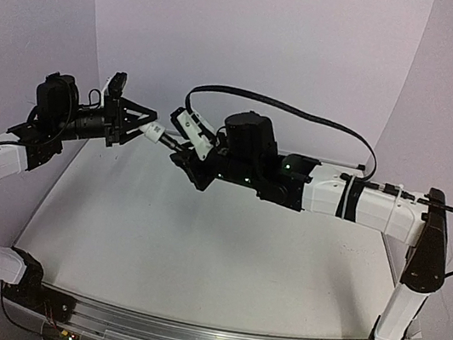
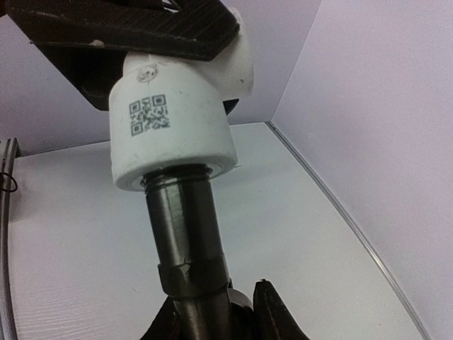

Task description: Install the water faucets

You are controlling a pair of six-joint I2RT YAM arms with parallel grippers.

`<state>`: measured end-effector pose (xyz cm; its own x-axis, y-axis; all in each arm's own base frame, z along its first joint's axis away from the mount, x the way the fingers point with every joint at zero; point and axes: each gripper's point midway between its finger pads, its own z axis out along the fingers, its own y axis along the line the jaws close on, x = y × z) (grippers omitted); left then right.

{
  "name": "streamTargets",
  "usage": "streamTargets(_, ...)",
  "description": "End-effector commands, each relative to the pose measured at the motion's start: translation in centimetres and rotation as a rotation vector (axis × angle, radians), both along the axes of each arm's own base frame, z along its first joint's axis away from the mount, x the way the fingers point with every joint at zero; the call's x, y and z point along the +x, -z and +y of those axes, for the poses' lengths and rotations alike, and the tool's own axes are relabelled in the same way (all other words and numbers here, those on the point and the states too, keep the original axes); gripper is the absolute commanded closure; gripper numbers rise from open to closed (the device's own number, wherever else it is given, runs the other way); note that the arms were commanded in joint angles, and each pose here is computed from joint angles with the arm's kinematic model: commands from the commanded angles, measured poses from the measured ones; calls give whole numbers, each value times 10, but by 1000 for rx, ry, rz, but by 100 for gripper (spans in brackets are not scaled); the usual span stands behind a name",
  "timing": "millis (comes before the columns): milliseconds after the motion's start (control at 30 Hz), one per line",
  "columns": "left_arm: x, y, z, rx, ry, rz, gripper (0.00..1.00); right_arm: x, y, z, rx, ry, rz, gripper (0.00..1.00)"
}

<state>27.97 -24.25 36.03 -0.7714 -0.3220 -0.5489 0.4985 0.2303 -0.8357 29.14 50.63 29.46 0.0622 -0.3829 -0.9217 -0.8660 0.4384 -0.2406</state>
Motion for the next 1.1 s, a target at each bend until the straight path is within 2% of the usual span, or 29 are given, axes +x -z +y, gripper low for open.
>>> streamTargets(0,-15,-50,2,-54,27,-160,100,-24,-36,6,170,-173,171,100)
streamTargets(67,-15,-51,2,-54,30,-163,100,-39,-41,4,224,-300,323,100)
streamTargets(233,-18,-52,2,-56,34,-165,100,-53,-71,-17,370,-653,873,100)
streamTargets(300,-17,-51,2,-56,33,-165,100,-54,-79,-16,369,-708,986,100)
streamTargets(533,-21,-55,4,-64,29,-172,100,-48,-85,-8,364,-706,1247,96)
streamTargets(567,-21,-55,4,-63,27,-172,100,-44,-83,-7,375,-689,1256,94)
streamTargets(633,-21,-55,6,-60,16,-173,100,-30,-81,-12,416,-629,1241,81)
streamTargets(700,-21,-55,7,-56,5,-174,100,-8,-78,-23,472,-549,1186,61)
streamTargets(833,-18,-53,9,-49,-17,-170,100,17,-68,-47,524,-435,1096,30)
streamTargets(967,-16,-52,10,-39,-34,-170,100,14,-71,-60,510,-413,978,14)
streamTargets(1067,-13,-53,10,-38,-41,-171,100,20,-64,-69,470,-310,865,8)
